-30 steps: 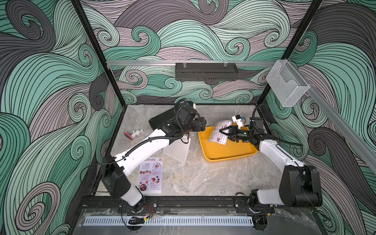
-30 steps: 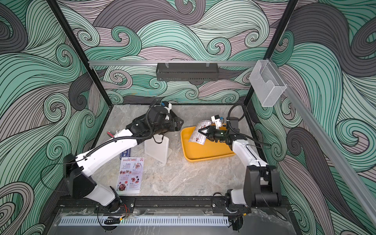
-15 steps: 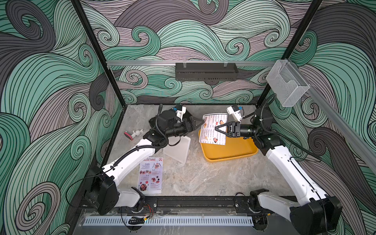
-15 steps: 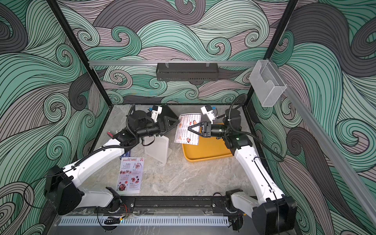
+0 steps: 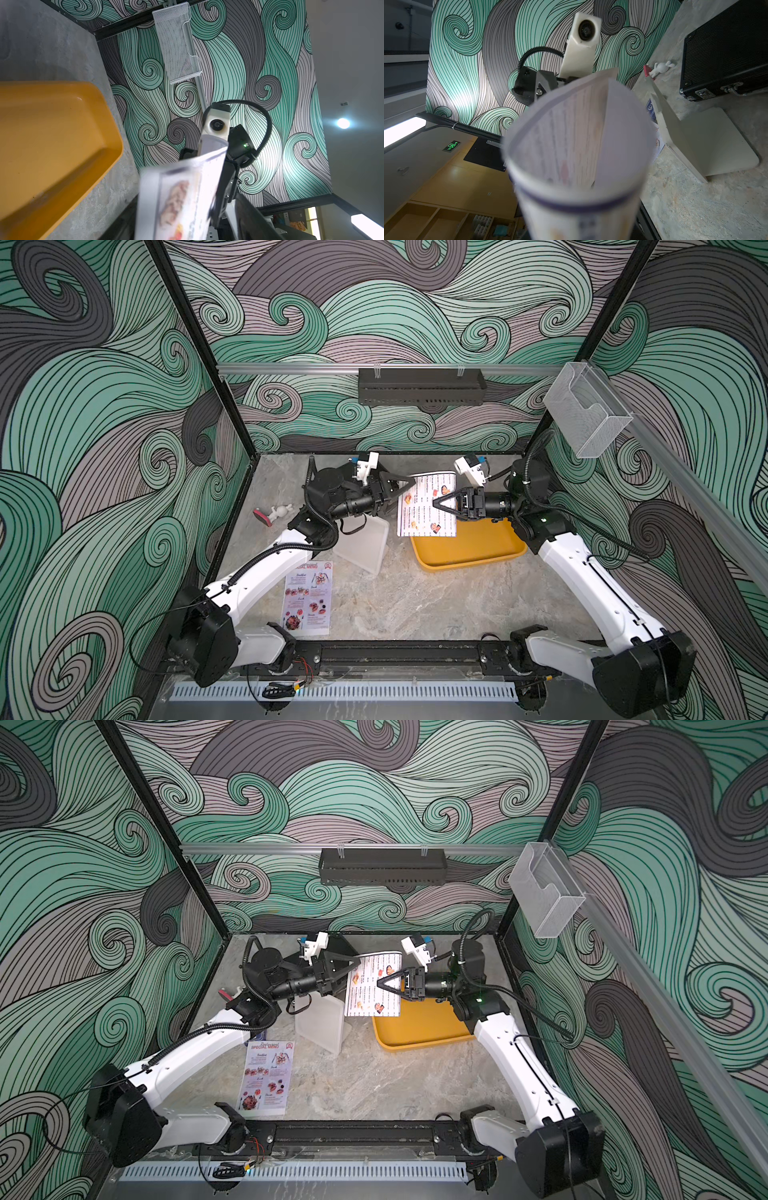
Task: Replace the menus in the menu holders
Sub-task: Pick up the menu from the storage box.
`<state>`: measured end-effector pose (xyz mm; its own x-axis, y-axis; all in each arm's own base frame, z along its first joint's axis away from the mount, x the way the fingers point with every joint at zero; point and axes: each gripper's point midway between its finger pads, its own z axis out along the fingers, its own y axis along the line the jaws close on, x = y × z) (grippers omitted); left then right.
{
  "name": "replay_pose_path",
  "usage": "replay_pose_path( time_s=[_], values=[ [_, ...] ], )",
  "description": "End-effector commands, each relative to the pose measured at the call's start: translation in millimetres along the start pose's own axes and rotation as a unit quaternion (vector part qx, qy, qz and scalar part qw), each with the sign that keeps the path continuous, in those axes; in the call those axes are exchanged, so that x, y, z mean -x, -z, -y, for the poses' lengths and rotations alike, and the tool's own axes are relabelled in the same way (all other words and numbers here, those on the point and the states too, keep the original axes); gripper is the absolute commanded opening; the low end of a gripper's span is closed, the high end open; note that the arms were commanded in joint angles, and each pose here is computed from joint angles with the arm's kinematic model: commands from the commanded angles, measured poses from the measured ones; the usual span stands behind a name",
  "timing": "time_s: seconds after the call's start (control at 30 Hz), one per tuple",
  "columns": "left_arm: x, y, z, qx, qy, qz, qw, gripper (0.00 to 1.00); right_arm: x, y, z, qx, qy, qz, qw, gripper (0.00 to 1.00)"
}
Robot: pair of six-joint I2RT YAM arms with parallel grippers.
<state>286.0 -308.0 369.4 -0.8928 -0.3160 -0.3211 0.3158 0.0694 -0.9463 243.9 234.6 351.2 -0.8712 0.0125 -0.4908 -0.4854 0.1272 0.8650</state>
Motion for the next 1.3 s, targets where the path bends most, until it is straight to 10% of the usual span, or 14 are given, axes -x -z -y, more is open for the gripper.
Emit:
replay_pose_path(
  time_s=[0.0, 0.43, 0.7, 0.83, 0.97, 1.27],
  values=[
    [-1.1, 9.1, 17.2, -0.005, -0.033, -0.002, 0.999, 0.58, 2.8, 2.3, 5.1, -0.026, 0.012, 0.002, 1.0, 0.4],
    [-9.4, -0.9, 9.6, 0.018, -0.044, -0.055, 0.997, 0.29, 3.0, -1.3, 25.5, -0.054, 0.001, -0.007, 0.999, 0.44],
    [0.3, -9.9, 7.7, 0.031, -0.053, -0.052, 0.997, 0.0, 11.7, 15.9, 43.3, -0.108, -0.012, 0.033, 0.993, 0.73],
    [14.8, -14.2, 0.4, 0.049, -0.062, -0.021, 0.997, 0.0, 26.4, 60.9, 69.8, -0.19, -0.04, 0.128, 0.973, 0.97],
    [41.8, -15.3, -20.9, 0.097, -0.065, 0.05, 0.992, 0.0, 25.1, 112.4, 95.3, -0.277, -0.106, 0.249, 0.922, 0.99],
    [78.6, -35.0, -38.9, 0.109, -0.024, 0.127, 0.986, 0.0, 18.7, 77.3, 44.1, -0.093, -0.241, 0.342, 0.903, 0.95]
  ],
)
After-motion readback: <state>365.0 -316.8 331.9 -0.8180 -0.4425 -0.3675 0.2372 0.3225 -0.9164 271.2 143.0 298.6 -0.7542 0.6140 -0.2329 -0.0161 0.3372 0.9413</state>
